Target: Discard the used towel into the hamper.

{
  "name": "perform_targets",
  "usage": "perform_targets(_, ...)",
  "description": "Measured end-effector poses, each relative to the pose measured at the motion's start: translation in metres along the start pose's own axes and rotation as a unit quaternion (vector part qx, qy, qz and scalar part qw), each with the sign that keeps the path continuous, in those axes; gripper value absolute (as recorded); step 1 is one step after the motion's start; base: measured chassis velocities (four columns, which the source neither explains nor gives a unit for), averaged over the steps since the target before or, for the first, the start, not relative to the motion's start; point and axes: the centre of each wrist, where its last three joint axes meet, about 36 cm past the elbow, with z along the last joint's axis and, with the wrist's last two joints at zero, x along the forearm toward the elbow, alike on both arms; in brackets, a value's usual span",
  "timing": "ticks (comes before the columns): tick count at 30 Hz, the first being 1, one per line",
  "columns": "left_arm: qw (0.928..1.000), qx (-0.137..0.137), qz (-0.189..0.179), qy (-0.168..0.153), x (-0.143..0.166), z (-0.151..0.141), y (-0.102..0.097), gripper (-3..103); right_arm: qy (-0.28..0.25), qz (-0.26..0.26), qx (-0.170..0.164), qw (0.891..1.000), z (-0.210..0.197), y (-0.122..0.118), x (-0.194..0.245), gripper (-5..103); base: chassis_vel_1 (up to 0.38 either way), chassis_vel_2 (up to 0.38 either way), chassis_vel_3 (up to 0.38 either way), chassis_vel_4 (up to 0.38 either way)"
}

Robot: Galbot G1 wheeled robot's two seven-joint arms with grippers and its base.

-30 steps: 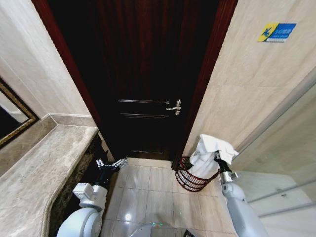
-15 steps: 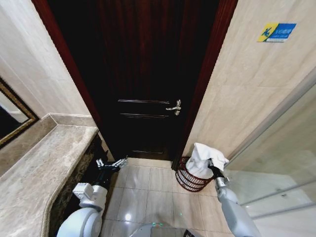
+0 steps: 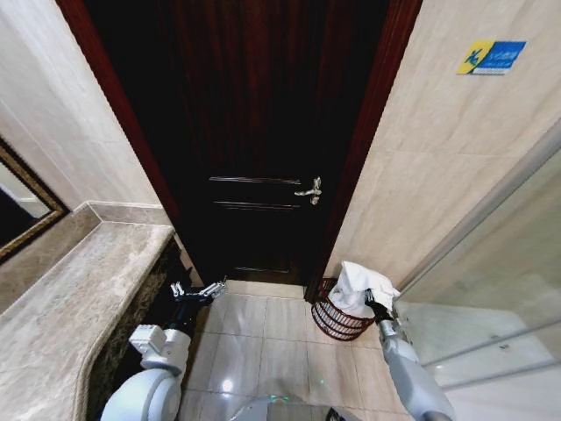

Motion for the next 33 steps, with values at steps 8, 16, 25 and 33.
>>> perform_targets(8, 1.0, 0.0, 0.0, 0.0, 0.0, 0.0, 0.0, 100, 0.027, 0.002, 0.012, 1.0, 0.006, -0.007, -0.01, 8, 0.0, 0.0, 0.0, 0.0)
perform_targets(16, 1.0, 0.0, 0.0, 0.0, 0.0, 0.0, 0.0, 100, 0.058, 0.011, 0.011, 0.998, 0.012, -0.007, -0.009, 8, 0.0, 0.0, 0.0, 0.0)
perform_targets(25, 1.0, 0.0, 0.0, 0.0, 0.0, 0.0, 0.0, 100, 0.085, 0.011, 0.037, 0.996, 0.023, -0.006, 0.009, 8, 0.0, 0.0, 0.0, 0.0)
perform_targets(33, 1.0, 0.0, 0.0, 0.0, 0.0, 0.0, 0.0, 100, 0.094, 0.009, 0.038, 0.995, 0.025, -0.007, 0.015, 8, 0.0, 0.0, 0.0, 0.0)
